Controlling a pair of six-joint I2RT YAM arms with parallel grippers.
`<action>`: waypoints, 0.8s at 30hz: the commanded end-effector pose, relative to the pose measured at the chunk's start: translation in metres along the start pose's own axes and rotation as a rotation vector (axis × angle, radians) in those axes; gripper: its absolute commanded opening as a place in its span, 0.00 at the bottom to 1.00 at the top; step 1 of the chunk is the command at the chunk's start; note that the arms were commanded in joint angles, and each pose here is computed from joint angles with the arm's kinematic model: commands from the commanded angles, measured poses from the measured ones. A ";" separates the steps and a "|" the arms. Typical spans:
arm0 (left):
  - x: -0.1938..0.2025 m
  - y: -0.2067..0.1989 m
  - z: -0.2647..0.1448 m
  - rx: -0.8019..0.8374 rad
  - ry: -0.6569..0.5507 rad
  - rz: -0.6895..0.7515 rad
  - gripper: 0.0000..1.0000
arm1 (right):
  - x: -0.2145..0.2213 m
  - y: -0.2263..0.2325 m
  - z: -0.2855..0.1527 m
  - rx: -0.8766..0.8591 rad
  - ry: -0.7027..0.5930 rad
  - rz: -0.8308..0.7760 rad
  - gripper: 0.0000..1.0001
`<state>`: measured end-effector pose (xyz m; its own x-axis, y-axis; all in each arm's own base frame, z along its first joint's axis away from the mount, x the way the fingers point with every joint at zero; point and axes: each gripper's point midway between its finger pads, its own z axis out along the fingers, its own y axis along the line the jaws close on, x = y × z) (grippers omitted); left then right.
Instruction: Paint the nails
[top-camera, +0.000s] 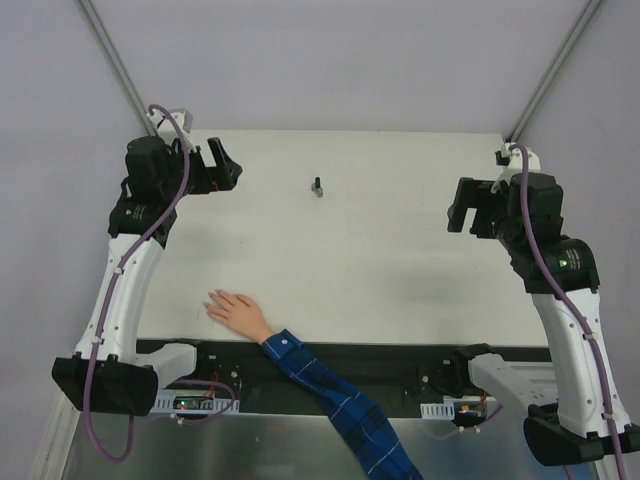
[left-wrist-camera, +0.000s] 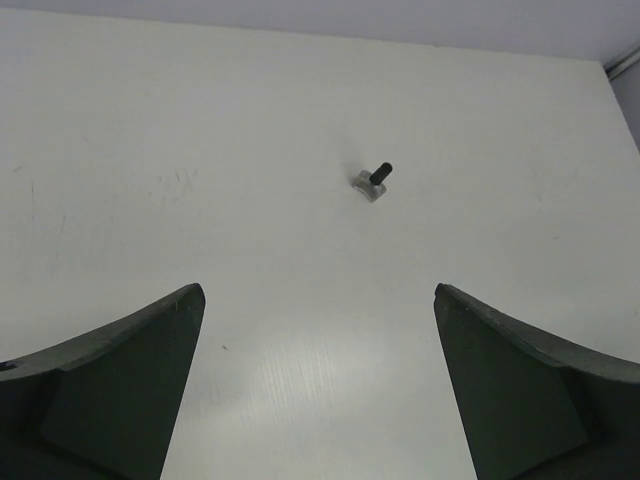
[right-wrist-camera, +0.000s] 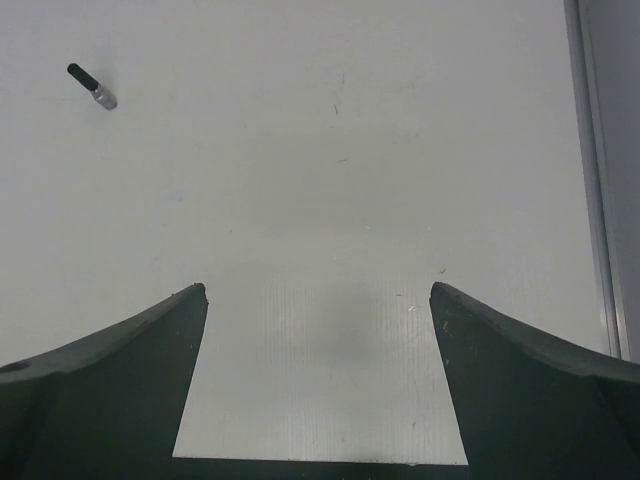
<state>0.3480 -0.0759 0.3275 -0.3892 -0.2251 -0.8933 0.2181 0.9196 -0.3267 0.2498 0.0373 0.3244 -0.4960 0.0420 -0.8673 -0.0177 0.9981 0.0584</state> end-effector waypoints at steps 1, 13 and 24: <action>0.009 0.002 0.015 -0.043 0.018 0.027 0.98 | 0.008 0.006 0.004 -0.026 0.033 0.020 0.96; 0.053 -0.036 0.080 -0.008 0.184 0.223 0.92 | 0.010 0.014 0.010 -0.040 0.093 0.020 0.97; 0.096 -0.079 0.199 0.089 0.334 0.281 0.76 | 0.017 0.024 0.010 -0.103 0.088 0.030 0.97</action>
<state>0.4493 -0.2016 0.1927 -0.6311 0.1133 -0.7674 0.3574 0.9205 -0.1580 0.2511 0.0562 0.3028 -0.5820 0.0496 -0.8116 -0.0671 0.9918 0.1088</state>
